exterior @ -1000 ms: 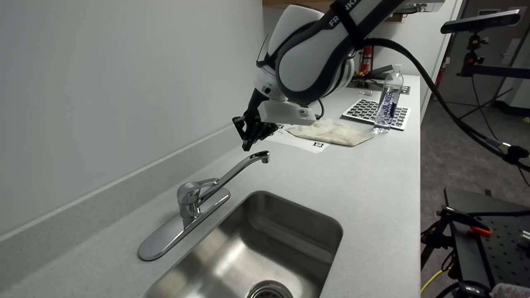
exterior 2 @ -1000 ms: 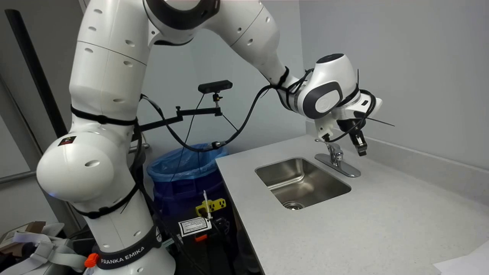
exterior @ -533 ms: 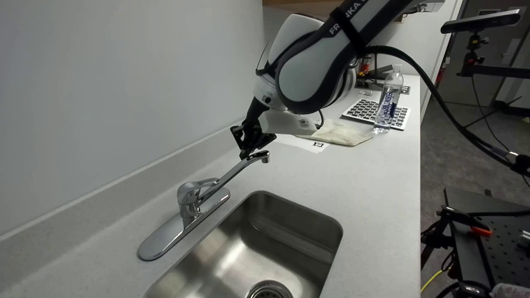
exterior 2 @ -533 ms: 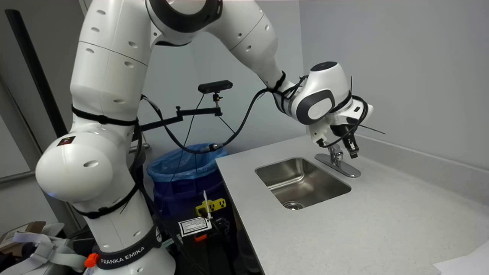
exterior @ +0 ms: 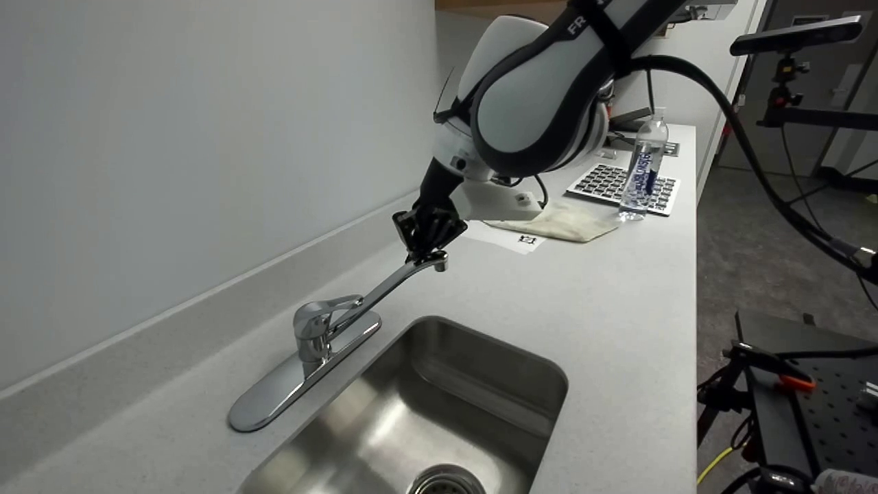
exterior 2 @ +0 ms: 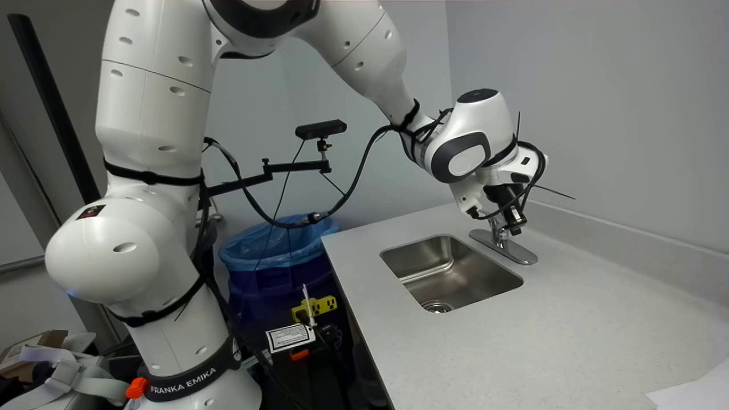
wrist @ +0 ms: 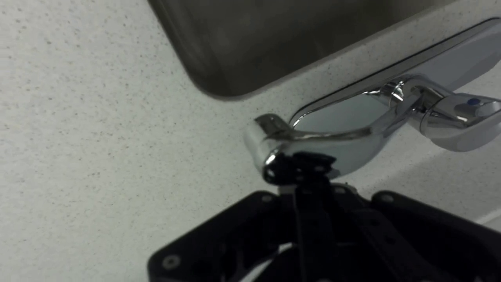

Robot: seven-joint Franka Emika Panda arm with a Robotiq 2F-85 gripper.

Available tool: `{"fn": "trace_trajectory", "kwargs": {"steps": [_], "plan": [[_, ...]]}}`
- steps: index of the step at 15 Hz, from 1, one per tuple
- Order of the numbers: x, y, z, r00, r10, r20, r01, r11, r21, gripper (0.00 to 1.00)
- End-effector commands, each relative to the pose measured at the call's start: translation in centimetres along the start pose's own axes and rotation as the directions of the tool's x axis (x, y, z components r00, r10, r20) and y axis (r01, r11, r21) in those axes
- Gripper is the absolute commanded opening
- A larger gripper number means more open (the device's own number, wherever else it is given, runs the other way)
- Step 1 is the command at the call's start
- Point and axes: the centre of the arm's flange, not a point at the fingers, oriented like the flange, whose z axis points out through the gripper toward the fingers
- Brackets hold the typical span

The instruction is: Push the faucet to the center of the sink

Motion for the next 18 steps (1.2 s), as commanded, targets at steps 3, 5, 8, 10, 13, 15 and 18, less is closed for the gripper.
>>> {"fn": "trace_trajectory", "kwargs": {"steps": [3,5,8,10,13,15,18], "plan": [[-3.6,1.6,-3.8,0.985,-0.105,0.14,0.101,0.994,0.034,0.0],[-4.1,1.9,-3.8,0.977,-0.114,0.179,0.112,0.993,0.02,0.0],[-5.0,2.8,-3.4,0.97,-0.132,0.205,0.133,0.991,0.009,0.0],[-5.7,3.4,-2.9,0.967,-0.158,0.2,0.158,0.987,0.017,0.0],[-7.6,3.5,-2.2,0.956,-0.209,0.207,0.202,0.978,0.052,0.0],[-8.9,2.8,-1.9,0.948,-0.241,0.209,0.227,0.97,0.089,0.0],[-10.0,2.0,-2.9,0.931,-0.298,0.212,0.278,0.953,0.119,0.0]]}}
